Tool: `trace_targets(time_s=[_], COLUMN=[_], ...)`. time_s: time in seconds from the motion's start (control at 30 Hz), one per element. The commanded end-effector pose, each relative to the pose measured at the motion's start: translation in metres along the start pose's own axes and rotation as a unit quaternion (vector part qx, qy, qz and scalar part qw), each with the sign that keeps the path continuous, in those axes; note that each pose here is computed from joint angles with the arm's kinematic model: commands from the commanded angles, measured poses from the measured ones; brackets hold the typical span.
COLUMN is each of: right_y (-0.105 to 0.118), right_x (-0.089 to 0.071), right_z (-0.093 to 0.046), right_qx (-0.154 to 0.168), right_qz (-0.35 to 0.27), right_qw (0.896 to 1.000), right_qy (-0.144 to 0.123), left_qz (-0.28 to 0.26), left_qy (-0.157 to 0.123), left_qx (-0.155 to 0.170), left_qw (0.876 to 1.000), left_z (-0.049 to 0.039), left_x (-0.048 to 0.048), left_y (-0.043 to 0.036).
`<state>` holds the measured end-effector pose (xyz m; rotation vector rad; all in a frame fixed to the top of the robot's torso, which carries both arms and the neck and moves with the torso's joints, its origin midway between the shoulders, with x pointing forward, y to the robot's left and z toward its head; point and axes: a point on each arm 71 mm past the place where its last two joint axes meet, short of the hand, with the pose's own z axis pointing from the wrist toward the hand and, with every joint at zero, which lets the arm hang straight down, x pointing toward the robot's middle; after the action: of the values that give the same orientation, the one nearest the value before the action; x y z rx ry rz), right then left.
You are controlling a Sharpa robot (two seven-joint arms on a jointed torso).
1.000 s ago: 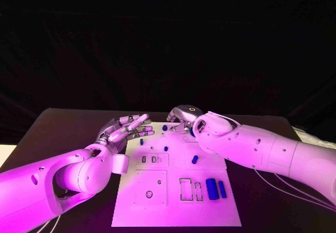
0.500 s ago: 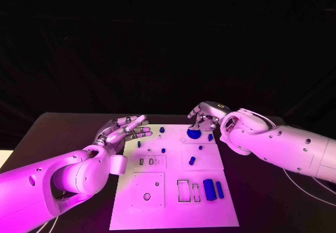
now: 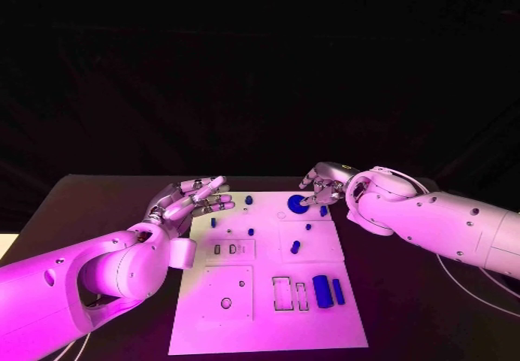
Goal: Assemble the parts on the task board
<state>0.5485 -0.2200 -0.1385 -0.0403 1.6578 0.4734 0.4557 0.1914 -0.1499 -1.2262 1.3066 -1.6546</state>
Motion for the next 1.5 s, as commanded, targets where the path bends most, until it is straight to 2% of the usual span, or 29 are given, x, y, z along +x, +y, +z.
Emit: trace_targets(time_s=[0.03, 1.13, 1.37, 1.5], right_y=[-0.004, 0.01, 0.012, 0.015], right_x=[0.007, 0.023, 0.023, 0.022], right_z=[0.002, 0.013, 0.013, 0.012], right_qx=[0.024, 0.03, 0.028, 0.023], right_qz=[-0.001, -0.033, -0.046, -0.047], right_qw=[0.999, 0.998, 0.998, 0.998], right_qy=[0.036, 0.048, 0.037, 0.019], left_qz=[-0.007, -0.008, -0.008, -0.008], left_qy=[0.012, 0.012, 0.013, 0.013], left_qx=[0.007, 0.006, 0.005, 0.005], left_qw=[1.0, 1.0, 1.0, 1.0], left_z=[0.0005, 0.0, 0.0, 0.0001], left_x=[0.003, 0.003, 0.0029, 0.0029], left_y=[-0.0014, -0.0015, -0.0014, -0.0014])
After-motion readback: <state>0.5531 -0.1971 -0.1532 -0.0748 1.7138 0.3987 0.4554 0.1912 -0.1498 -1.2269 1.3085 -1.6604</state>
